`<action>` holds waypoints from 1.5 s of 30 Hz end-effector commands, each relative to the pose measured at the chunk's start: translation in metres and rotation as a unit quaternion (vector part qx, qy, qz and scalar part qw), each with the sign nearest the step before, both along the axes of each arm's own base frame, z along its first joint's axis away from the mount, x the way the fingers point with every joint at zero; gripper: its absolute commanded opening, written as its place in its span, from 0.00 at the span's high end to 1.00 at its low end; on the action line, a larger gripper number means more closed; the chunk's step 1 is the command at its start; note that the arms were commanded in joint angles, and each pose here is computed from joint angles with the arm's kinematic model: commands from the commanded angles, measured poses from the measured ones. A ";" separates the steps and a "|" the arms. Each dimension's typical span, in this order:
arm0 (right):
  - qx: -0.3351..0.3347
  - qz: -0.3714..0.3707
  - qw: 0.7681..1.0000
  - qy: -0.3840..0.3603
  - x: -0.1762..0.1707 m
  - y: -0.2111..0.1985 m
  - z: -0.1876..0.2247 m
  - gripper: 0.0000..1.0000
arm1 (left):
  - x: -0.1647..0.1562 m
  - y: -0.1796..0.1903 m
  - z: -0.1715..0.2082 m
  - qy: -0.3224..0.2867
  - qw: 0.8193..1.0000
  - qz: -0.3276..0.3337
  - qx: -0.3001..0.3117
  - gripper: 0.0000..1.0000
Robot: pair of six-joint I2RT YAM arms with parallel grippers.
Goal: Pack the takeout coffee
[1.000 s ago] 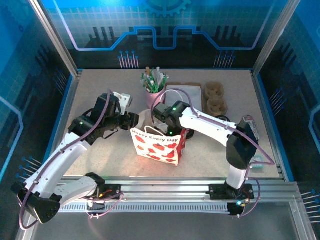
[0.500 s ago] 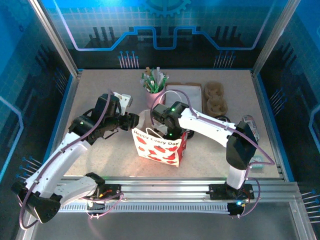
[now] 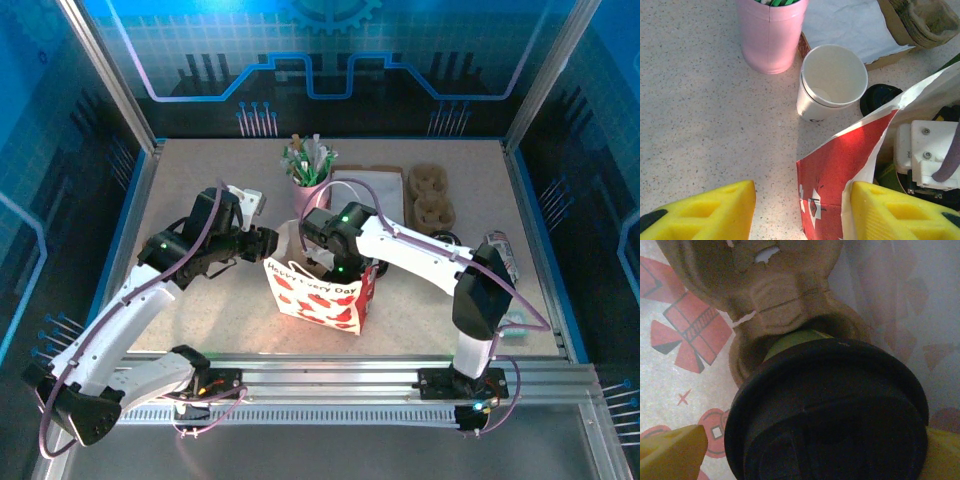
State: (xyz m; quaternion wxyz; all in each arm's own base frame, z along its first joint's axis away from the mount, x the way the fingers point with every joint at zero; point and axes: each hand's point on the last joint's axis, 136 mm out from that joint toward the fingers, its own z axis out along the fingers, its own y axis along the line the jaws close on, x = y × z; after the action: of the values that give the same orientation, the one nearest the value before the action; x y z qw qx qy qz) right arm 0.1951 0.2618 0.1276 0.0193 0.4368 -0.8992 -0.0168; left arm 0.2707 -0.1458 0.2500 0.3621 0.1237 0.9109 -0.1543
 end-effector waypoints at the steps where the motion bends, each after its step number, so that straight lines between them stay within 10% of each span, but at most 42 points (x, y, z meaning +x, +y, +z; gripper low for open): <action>1: -0.008 0.006 1.000 0.003 -0.007 -0.002 0.010 0.00 | -0.001 0.002 -0.004 0.007 1.000 -0.005 0.013 0.46; 45: 0.033 0.030 0.999 -0.023 -0.007 0.017 0.045 0.00 | -0.005 -0.013 0.012 0.017 0.999 -0.028 0.015 0.46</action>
State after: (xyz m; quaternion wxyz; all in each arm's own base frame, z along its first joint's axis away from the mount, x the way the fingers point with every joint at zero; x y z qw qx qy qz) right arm 0.1935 0.2768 0.1567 -0.0044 0.4522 -0.8914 -0.0291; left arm 0.2670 -0.1563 0.2549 0.3424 0.1406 0.9160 -0.1546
